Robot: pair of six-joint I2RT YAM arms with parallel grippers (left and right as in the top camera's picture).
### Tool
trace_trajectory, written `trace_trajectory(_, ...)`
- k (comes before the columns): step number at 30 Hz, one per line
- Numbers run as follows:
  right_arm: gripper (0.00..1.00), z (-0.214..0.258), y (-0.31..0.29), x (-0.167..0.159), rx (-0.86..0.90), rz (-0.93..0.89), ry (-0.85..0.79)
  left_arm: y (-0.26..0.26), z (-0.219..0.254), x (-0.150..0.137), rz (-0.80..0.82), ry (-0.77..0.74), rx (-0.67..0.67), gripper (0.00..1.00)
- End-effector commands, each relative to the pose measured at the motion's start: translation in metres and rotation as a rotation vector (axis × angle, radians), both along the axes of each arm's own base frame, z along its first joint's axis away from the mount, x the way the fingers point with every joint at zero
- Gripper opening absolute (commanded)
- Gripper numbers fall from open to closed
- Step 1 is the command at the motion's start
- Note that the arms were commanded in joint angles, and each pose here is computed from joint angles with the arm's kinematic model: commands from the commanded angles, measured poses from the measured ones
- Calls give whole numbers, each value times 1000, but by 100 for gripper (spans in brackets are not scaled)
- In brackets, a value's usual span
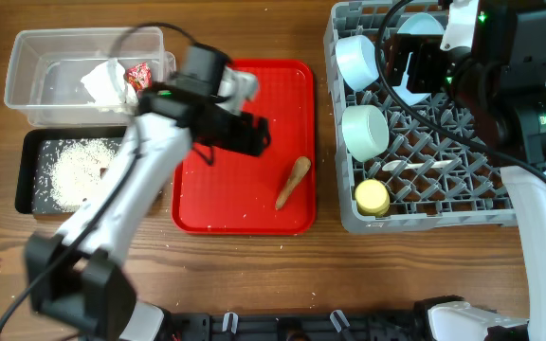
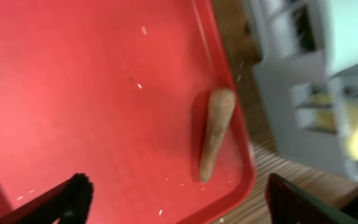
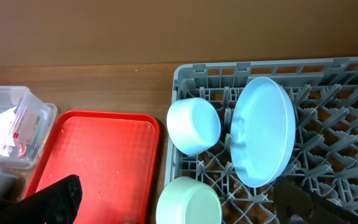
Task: Sort waste into correct bins and load items into the dishwasher rack
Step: 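Reach the left gripper to the carrot piece on the red tray, then grasp the carrot piece and carry it left over the black tray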
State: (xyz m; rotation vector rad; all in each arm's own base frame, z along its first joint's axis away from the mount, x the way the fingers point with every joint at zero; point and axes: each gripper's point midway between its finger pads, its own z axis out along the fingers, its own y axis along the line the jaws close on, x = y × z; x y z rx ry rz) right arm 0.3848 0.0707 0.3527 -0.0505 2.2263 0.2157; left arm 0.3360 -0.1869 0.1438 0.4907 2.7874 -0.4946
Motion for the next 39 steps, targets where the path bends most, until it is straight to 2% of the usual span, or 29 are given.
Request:
trace_trajectory(1,100,2,3,-2,24,2,1,-18,-50,-8,-76,75,132,90)
trace_trajectory(7,100,2,3,-2,25,2,0,-60,-117,-38,-219,191,213,92)
trace_trajectory(15,100,2,3,-2,26,1,1,-67,-142,-40,-261,136,338,89)
trace_trajectory(16,100,2,3,-2,25,1,1,-66,-142,-38,-258,128,344,85)
trace_trajectory(18,100,2,3,-2,26,1,1,-66,-142,-35,-256,114,348,68)
trace_trajectory(19,100,2,3,-2,25,1,1,-67,-142,-34,-255,111,346,57)
trace_trajectory(20,100,2,3,-2,25,1,1,-67,-142,-33,-254,107,343,37)
trace_trajectory(21,100,1,3,-2,25,1,3,-68,-142,-33,-254,106,342,27)
trace_trajectory(25,100,-1,2,-4,23,1,15,-67,-141,-33,-254,106,343,5)
trace_trajectory(29,100,-1,2,-4,21,2,15,-66,-138,-32,-250,102,341,4)
trace_trajectory(33,100,0,2,-3,22,2,10,-29,-100,-6,-70,41,420,4)
trace_trajectory(36,100,1,3,-2,23,2,2,-5,-49,13,73,-1,365,4)
trace_trajectory(37,100,2,3,-1,24,3,-3,17,-18,23,203,-36,313,4)
trace_trajectory(39,100,3,3,-1,25,2,-7,48,11,29,373,-57,257,4)
